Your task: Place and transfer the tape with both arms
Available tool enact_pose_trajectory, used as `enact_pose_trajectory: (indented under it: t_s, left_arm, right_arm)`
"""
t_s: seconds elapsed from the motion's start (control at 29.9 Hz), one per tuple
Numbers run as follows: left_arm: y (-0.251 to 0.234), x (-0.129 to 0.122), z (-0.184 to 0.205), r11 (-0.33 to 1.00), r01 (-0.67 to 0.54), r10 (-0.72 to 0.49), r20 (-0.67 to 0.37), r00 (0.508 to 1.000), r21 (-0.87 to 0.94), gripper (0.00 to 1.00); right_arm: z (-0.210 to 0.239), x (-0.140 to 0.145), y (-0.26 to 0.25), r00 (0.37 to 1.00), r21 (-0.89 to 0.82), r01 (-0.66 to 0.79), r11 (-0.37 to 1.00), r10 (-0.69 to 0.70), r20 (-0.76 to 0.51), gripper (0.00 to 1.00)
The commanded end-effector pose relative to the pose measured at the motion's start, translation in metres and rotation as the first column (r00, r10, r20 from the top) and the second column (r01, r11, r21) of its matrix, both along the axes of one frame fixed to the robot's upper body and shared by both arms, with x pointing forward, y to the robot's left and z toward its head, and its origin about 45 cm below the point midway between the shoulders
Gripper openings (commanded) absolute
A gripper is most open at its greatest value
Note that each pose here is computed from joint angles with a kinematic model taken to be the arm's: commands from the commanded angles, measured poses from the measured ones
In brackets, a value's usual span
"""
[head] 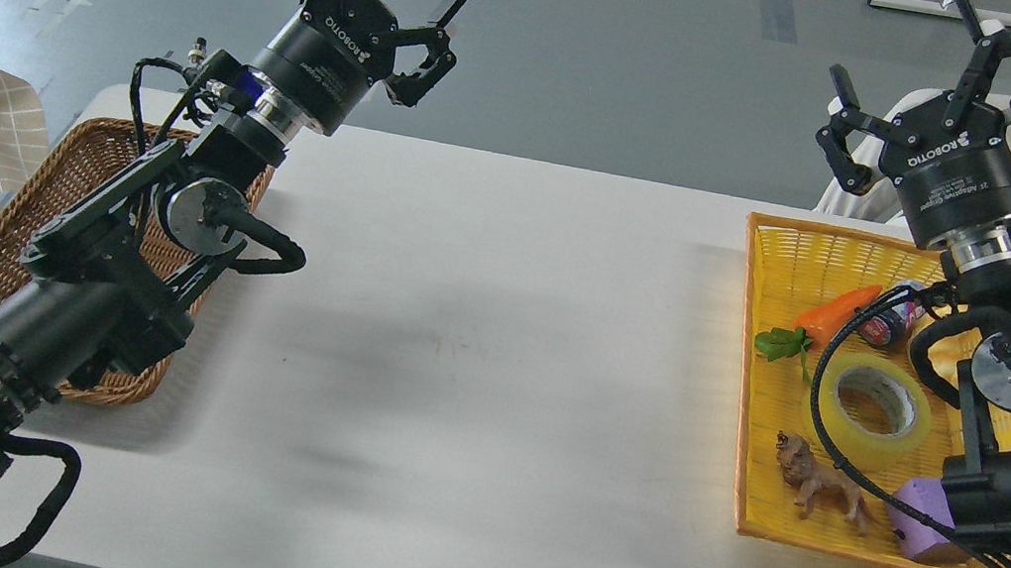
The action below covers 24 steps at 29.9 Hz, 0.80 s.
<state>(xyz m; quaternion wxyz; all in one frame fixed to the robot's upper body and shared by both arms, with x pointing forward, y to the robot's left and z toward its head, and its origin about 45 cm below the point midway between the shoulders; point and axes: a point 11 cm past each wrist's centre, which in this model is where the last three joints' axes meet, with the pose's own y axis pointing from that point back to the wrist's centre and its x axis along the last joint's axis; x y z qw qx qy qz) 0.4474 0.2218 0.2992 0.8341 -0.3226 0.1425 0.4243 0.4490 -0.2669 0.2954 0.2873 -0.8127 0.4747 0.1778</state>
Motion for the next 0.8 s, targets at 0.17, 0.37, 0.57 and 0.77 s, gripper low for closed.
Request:
enact_pose_trajectory:
  t_s: [0.17, 0.37, 0.57, 0.77]
  left_arm:
    - [-0.0046, -0.0007, -0.0018, 1.000, 0.007, -0.007, -0.004, 1.000, -0.008, 0.98]
    - [-0.0031, -0.0005, -0.0013, 1.000, 0.004, -0.004, -0.003, 1.000, -0.006, 0.98]
    - [-0.0037, -0.0006, -0.0014, 1.000, 0.005, -0.005, -0.003, 1.000, -0.007, 0.98]
    - [-0.0045, -0.0004, -0.0008, 1.000, 0.006, -0.006, -0.002, 1.000, -0.009, 0.98]
  right_arm:
    - [0.0012, -0.0004, 0.0001, 1.000, 0.001, 0.000, 1.000, 0.000, 0.004, 1.00]
    - [0.0024, -0.0002, 0.0004, 1.000, 0.001, -0.001, 1.000, 0.001, 0.007, 1.00]
    - [0.0024, -0.0002, 0.0004, 1.000, 0.001, -0.001, 1.000, 0.001, 0.007, 1.00]
    - [0.0031, 0.0000, 0.0006, 1.000, 0.001, -0.002, 1.000, 0.002, 0.008, 1.00]
